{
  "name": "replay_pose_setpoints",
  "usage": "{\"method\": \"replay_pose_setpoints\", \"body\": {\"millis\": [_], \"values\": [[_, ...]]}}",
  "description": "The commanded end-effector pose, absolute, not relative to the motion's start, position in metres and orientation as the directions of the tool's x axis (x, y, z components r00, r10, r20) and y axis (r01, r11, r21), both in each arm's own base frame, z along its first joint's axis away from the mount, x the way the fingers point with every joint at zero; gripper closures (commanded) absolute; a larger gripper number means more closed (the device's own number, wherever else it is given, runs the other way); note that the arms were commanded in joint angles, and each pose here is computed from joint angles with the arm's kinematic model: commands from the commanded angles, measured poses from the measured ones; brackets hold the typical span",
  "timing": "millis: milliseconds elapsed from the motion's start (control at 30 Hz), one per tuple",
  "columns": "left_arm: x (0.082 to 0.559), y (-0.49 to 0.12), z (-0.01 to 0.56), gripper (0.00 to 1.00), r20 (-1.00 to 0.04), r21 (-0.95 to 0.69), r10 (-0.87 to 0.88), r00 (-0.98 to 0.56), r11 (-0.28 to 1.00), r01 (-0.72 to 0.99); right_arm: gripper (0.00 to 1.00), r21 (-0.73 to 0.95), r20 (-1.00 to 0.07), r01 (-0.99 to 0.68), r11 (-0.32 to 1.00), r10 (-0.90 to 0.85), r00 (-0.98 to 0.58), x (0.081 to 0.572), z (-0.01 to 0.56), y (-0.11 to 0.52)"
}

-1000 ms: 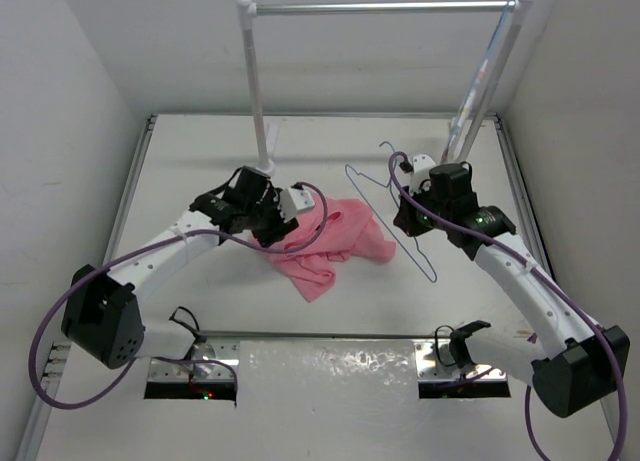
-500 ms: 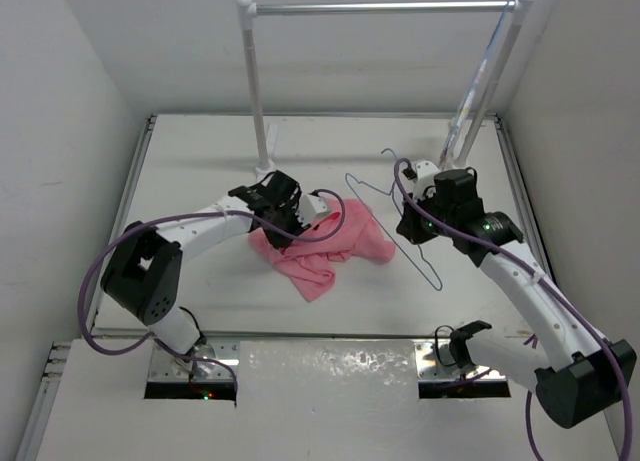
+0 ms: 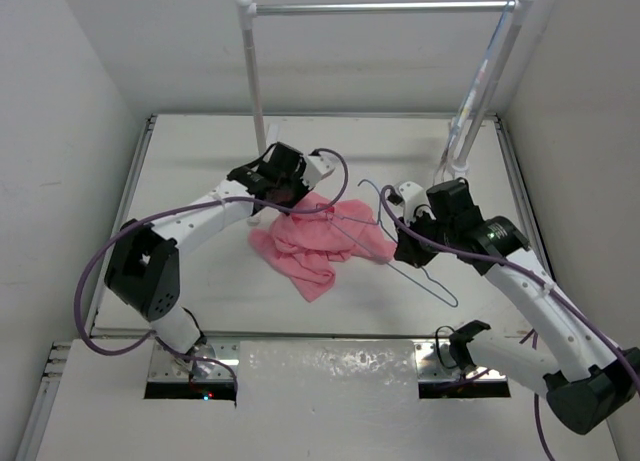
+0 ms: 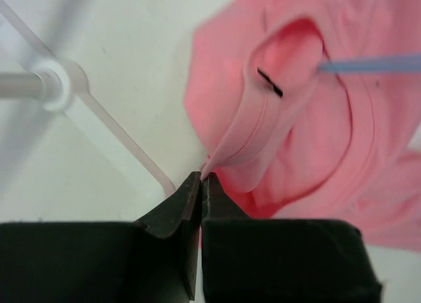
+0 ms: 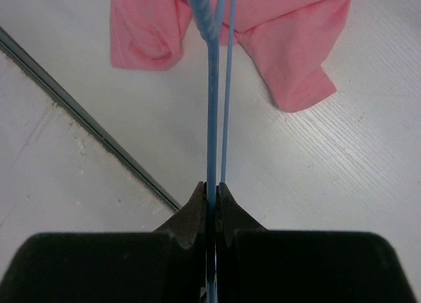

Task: Place the t-shirt on the hanger

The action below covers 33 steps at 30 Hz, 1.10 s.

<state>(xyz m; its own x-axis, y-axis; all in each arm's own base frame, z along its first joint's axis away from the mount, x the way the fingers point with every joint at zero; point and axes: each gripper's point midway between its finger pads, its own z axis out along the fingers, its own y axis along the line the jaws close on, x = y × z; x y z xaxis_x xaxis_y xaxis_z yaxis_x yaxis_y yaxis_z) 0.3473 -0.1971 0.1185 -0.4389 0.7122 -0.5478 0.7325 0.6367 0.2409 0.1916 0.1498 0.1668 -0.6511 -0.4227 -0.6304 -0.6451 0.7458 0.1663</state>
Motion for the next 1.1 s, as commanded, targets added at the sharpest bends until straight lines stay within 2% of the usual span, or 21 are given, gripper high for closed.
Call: {"method": "replay_pose_setpoints", "body": {"millis": [0, 200, 300, 833, 1067], "values": [[0.377, -0.211, 0.137, 1.00, -0.621, 0.248, 0.654, -0.432, 0.687, 0.683, 1.00, 0.142, -0.705, -0.718, 0.681, -0.439, -0.556, 0.193, 0.196, 0.161], [0.385, -0.232, 0.142, 1.00, -0.639, 0.194, 0.646, -0.419, 0.662, 0.724, 1.00, 0.119, -0.776, -0.783, 0.611, -0.434, -0.457, 0.190, 0.208, 0.175], [0.382, -0.235, 0.147, 1.00, -0.651, 0.186, 0.642, -0.406, 0.653, 0.734, 1.00, 0.163, -0.796, -0.815, 0.556, -0.414, -0.442, 0.188, 0.210, 0.189], [0.368, -0.236, 0.156, 1.00, -0.683, 0.177, 0.637, -0.357, 0.619, 0.765, 1.00, 0.174, -0.774, -0.791, 0.587, -0.415, -0.479, 0.239, 0.192, 0.215], [0.377, -0.228, 0.155, 1.00, -0.663, 0.240, 0.668, -0.338, 0.617, 0.750, 1.00, 0.082, -0.749, -0.769, 0.634, -0.470, -0.467, 0.243, 0.185, 0.195]]}}
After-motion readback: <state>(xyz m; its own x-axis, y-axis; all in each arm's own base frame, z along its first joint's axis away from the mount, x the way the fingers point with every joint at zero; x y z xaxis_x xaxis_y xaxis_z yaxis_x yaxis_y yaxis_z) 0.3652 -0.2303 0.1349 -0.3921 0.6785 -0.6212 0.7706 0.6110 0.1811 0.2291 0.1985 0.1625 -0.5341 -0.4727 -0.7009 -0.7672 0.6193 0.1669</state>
